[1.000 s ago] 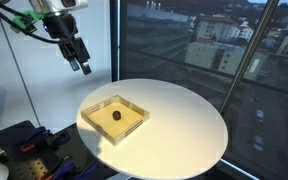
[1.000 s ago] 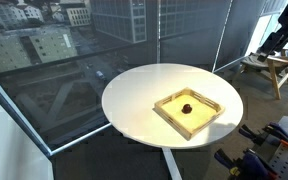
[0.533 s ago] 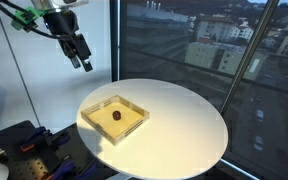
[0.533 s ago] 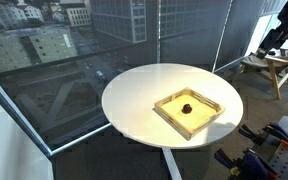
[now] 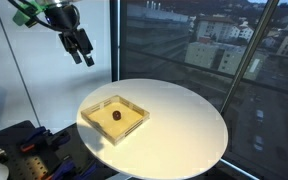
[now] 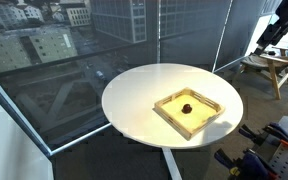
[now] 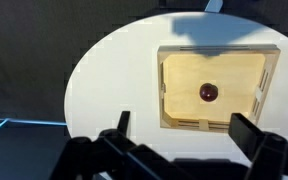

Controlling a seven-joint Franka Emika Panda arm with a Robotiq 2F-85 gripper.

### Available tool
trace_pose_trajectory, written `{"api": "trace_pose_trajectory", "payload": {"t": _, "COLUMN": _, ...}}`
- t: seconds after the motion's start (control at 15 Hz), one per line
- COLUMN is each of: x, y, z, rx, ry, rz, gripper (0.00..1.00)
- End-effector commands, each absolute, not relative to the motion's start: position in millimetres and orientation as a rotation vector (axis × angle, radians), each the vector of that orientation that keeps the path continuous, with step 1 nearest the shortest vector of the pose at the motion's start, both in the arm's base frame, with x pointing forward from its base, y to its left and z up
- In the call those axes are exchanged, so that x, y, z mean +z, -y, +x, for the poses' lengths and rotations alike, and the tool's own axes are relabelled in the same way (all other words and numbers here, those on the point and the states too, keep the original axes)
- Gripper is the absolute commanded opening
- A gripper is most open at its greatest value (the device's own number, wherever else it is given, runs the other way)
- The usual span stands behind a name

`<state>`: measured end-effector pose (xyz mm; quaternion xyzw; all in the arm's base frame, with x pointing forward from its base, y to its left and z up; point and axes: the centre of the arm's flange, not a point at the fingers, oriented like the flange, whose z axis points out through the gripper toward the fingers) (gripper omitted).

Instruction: Remove the plum from the wooden tray and place it on the table

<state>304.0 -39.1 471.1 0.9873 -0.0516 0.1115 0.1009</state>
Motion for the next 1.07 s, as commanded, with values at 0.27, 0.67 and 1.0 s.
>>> {"api": "trace_pose_trajectory", "payload": {"t": 0.27, "x": 487, "y": 26, "z": 323, "rx": 0.304, "ry": 0.126, "rz": 2.945, "gripper": 1.0}}
{"api": "trace_pose_trajectory", "payload": {"t": 0.67, "x": 504, "y": 28, "z": 338, "rx": 0.302, "ry": 0.135, "rz": 2.946, "gripper": 1.0}}
{"api": "trace_pose_trajectory", "payload": {"t": 1.0, "x": 519, "y": 28, "z": 353, "rx": 0.263, "ry": 0.134, "rz": 2.981, "gripper": 1.0}}
